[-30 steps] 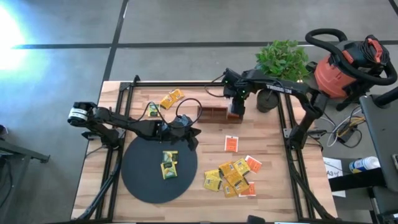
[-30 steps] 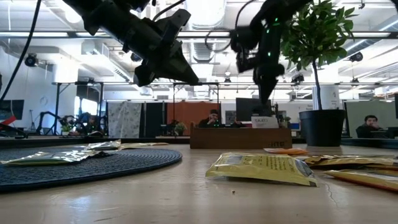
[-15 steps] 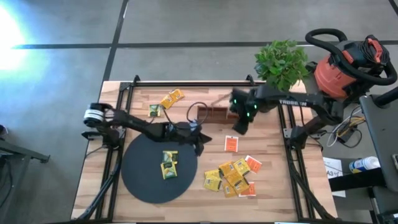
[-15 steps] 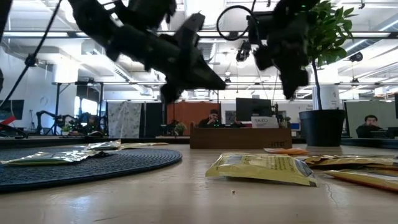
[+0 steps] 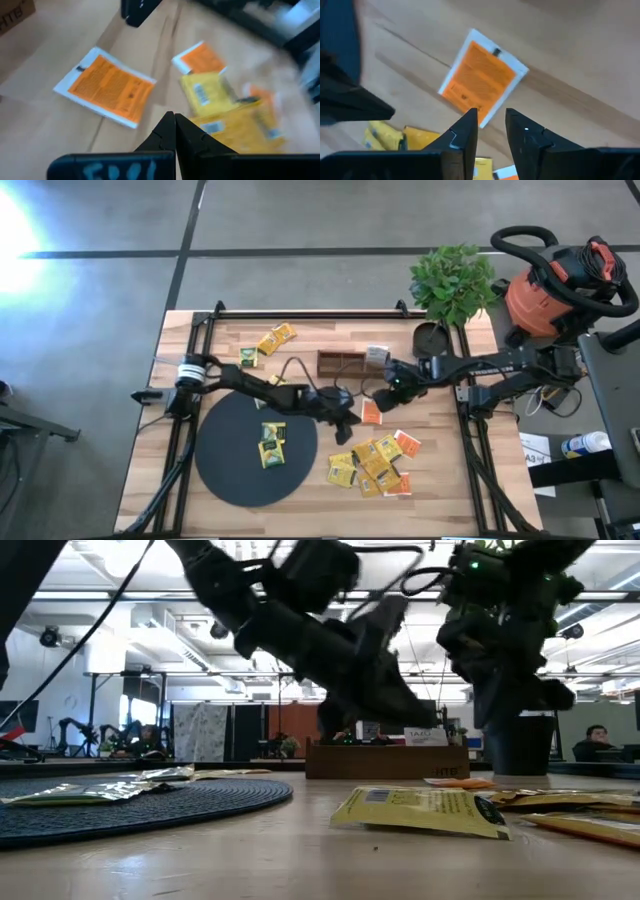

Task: Pick & Place Tea
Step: Put the top white tea bag into the right section of the wooden organizer

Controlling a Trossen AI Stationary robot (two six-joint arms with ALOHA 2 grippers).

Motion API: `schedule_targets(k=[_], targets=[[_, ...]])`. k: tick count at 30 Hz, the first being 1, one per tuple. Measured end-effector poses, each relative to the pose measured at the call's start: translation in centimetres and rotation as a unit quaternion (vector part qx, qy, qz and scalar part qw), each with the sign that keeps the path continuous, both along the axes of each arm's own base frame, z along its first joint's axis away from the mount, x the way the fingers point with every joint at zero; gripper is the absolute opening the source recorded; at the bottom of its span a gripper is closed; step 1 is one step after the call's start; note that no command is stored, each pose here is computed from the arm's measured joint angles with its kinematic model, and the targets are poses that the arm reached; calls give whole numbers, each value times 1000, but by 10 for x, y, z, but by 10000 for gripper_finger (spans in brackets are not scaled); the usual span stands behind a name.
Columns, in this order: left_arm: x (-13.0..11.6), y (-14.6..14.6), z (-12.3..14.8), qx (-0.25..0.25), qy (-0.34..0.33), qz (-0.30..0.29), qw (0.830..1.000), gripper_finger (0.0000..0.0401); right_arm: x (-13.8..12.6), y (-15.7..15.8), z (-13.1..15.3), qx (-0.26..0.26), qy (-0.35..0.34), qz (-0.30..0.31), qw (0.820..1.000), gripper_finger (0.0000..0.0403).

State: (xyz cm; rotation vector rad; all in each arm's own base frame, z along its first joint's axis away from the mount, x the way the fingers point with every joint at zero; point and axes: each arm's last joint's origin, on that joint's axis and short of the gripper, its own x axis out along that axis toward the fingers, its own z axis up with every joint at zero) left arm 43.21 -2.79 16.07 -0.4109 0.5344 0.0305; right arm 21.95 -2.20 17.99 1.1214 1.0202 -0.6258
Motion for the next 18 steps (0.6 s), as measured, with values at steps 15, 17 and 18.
schedule_targets(k=[15, 17, 18], targets=[[27, -1, -35, 25, 49, -9, 998, 0, -12, 4, -39, -33, 7, -60, 998, 100], [29, 0, -38, 26, 50, -7, 998, 0, -12, 4, -44, -31, 8, -66, 997, 100], [29, 1, -39, 25, 50, -7, 998, 0, -12, 4, -47, -32, 9, -66, 997, 100]])
